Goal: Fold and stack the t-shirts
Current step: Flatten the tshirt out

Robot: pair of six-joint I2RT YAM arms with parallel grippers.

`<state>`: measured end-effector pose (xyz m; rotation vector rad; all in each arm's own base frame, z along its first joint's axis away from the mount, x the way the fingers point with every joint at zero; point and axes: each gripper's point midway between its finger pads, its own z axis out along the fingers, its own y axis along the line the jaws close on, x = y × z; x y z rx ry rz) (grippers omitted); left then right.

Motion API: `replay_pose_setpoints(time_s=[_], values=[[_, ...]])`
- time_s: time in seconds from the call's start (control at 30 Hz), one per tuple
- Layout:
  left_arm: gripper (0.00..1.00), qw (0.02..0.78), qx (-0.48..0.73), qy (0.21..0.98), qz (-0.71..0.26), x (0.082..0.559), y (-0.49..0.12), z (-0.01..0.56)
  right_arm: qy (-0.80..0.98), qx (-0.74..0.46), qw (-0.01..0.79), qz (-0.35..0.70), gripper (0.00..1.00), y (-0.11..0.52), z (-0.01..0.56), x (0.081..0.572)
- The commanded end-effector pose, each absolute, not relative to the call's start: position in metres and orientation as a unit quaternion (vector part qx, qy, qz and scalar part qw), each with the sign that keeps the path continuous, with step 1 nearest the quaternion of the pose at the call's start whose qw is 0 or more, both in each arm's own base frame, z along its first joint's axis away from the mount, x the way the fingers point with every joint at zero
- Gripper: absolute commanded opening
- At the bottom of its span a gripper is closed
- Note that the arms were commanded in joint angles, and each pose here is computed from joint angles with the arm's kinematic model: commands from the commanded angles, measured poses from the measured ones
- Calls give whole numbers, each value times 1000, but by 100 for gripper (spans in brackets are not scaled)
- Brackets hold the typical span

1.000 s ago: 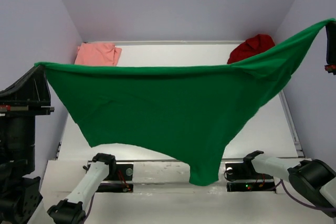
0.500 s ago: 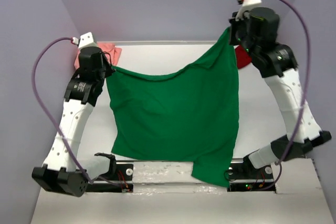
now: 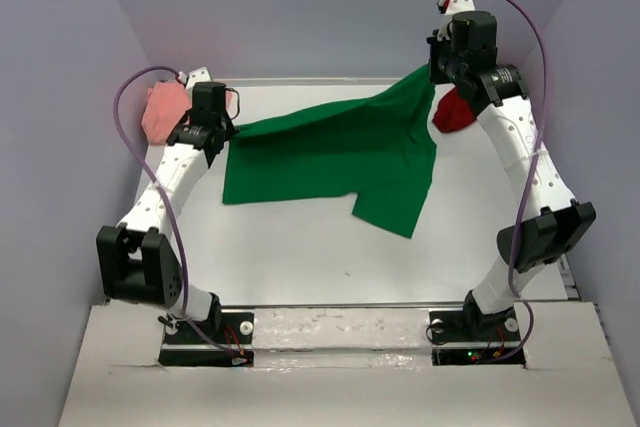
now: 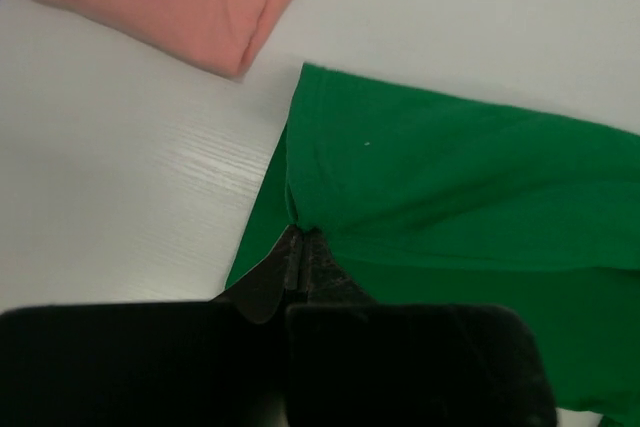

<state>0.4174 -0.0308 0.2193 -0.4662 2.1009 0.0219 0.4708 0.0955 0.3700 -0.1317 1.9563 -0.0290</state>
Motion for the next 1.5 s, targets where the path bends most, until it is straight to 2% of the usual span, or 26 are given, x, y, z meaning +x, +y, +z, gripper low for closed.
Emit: replay_pose_setpoints(time_s=[0.0,0.2,0.33,0.37,0.5,0.67,0.8,1.17,1.3,1.47], values=[[0,480,-194,855,-3,440,-37,225,821,-55,568,10,0,100,364,492],[0,467,-194,863,9,437,-34,225,822,-52,566,11,0,99,355,487],[0,539,-182,821,-42,413,-47,297,786,-51,615,23,0,96,411,450],[0,562,-172,807,-54,404,-51,319,764,-51,643,23,0,94,443,427],[0,658,-141,726,-140,338,-60,428,715,-45,697,29,0,86,516,360],[0,716,-109,658,-208,257,-59,493,666,-47,740,80,0,75,560,285],[0,743,-84,617,-245,203,-58,513,615,-63,773,142,0,70,590,216],[0,759,-49,571,-308,122,-60,540,579,-93,776,229,0,68,613,123],[0,768,-71,565,-294,114,-48,546,580,-96,770,249,0,72,616,114],[0,779,-66,556,-280,118,-46,561,583,-85,773,234,0,70,624,127]])
